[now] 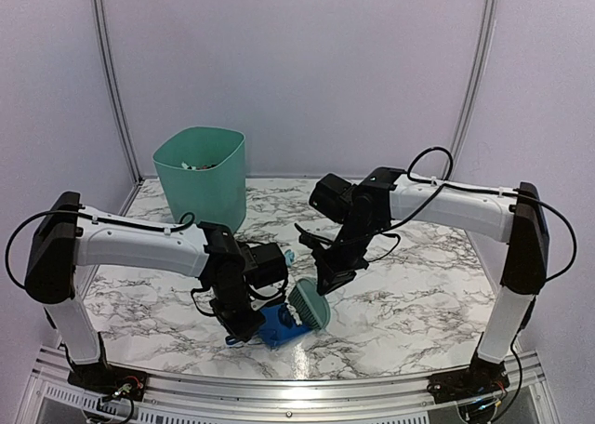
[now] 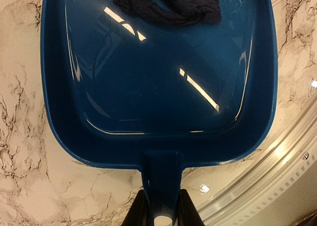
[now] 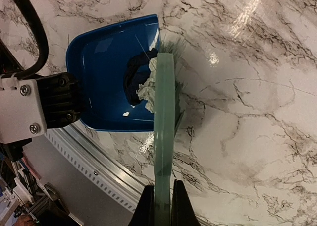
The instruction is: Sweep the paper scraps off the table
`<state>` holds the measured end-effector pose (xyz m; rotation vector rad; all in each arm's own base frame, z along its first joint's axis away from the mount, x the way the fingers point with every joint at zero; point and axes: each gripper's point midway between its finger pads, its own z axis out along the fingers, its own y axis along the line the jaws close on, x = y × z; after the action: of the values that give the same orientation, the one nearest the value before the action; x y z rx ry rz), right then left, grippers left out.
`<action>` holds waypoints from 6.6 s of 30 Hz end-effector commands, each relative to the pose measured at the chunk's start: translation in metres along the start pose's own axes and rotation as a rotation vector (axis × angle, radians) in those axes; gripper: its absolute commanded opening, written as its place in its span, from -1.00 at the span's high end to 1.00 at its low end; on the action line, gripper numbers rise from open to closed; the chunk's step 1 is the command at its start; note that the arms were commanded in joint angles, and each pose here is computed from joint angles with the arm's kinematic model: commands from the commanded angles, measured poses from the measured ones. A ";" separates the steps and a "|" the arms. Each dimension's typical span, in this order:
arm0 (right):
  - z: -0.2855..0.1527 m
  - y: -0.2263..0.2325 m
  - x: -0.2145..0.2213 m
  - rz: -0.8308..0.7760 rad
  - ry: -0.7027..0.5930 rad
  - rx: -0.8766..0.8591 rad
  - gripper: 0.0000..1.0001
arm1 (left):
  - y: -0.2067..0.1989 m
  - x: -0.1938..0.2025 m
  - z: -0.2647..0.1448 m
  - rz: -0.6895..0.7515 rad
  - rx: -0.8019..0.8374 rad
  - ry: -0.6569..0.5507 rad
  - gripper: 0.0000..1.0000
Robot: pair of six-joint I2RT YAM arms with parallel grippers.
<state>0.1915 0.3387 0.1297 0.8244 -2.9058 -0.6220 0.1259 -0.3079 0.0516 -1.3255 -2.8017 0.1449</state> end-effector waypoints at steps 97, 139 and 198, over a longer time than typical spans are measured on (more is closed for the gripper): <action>-0.157 -0.072 -0.014 0.439 -0.575 0.024 1.00 | 0.211 -0.128 -0.336 -0.664 0.299 -0.950 1.00; -0.147 -0.073 -0.014 0.428 -0.563 0.009 1.00 | 0.233 -0.110 -0.478 -0.884 1.354 -1.456 1.00; -0.045 -0.043 -0.256 0.773 -0.544 -0.398 1.00 | 0.169 0.042 -0.252 -0.698 0.090 -0.956 1.00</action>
<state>0.4243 0.4075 0.1635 -0.5595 -3.0125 -1.2861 0.2548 -0.1545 0.2875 -0.0628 -3.6799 1.1483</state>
